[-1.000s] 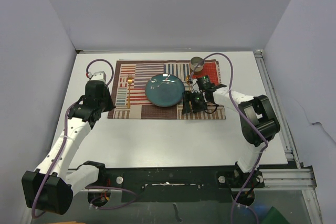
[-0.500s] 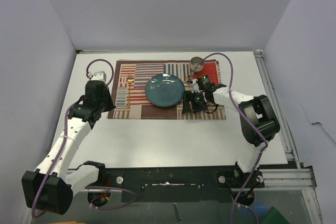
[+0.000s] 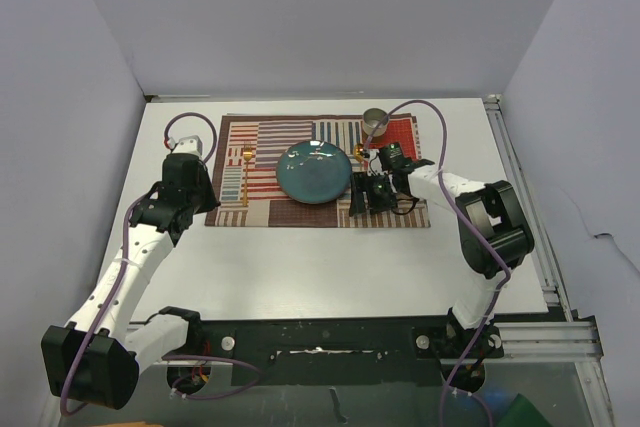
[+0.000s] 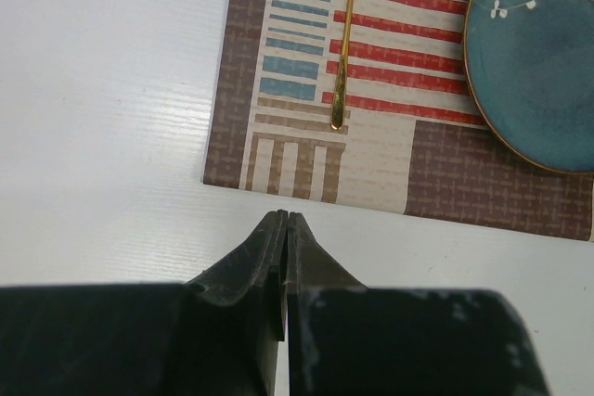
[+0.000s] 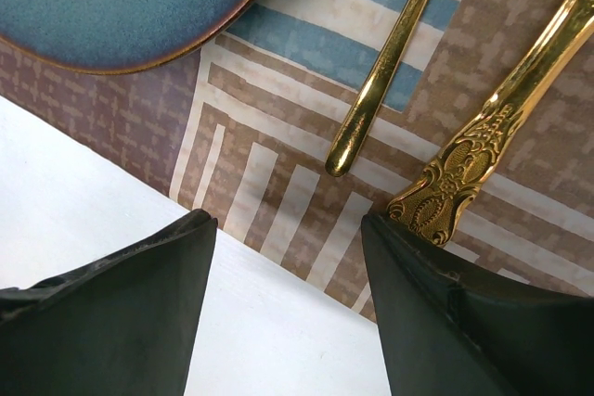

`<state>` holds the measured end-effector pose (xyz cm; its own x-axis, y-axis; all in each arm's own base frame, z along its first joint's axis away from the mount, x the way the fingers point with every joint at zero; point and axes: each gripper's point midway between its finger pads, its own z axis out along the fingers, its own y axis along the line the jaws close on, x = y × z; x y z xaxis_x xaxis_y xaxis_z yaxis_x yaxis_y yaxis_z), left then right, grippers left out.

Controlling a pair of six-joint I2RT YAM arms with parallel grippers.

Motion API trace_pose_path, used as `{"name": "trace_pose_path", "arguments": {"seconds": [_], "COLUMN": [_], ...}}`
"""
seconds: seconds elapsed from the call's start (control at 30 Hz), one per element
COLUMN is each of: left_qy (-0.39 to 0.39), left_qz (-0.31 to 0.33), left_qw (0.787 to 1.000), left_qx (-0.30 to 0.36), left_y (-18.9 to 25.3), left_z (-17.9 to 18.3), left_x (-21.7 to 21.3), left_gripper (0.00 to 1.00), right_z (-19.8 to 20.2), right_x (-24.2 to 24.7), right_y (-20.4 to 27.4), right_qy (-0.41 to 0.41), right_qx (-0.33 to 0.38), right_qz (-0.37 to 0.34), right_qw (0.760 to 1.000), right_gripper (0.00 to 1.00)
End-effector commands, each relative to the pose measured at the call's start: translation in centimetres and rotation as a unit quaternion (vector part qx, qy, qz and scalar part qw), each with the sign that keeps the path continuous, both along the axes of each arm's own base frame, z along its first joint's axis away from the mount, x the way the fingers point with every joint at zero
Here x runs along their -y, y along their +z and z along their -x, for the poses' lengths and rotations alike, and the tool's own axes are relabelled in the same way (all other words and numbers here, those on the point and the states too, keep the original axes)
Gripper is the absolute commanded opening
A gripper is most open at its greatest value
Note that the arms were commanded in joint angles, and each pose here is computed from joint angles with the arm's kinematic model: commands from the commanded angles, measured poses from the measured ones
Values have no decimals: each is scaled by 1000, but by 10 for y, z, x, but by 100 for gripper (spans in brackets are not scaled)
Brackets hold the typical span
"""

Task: Set the dinner table for one person
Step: Reset both arms

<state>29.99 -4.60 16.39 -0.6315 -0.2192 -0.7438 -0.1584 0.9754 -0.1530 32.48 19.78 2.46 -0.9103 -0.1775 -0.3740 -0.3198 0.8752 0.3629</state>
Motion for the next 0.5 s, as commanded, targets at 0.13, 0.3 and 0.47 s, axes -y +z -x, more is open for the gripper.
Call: {"name": "trace_pose_path", "arguments": {"seconds": [0.13,0.3,0.47], "left_qy": [-6,-6,-6], "left_qz": [5,6,6], "left_qw": [1000,1000,1000], "left_qx": [27,28,27], "left_y": [12,12,11], "left_z": [-10,-10,-10], "left_x": [2,2,3], "left_gripper": [0,0,0], "right_z": [-11,-10,-9], "right_x": [5,3,-7], "right_y": [4,11,43], "right_qy": [3,3,14], "right_qx": [16,22,63], "right_qz": [9,0,6], "right_qw": [1000,1000,998], "right_gripper": [66,66,66]}}
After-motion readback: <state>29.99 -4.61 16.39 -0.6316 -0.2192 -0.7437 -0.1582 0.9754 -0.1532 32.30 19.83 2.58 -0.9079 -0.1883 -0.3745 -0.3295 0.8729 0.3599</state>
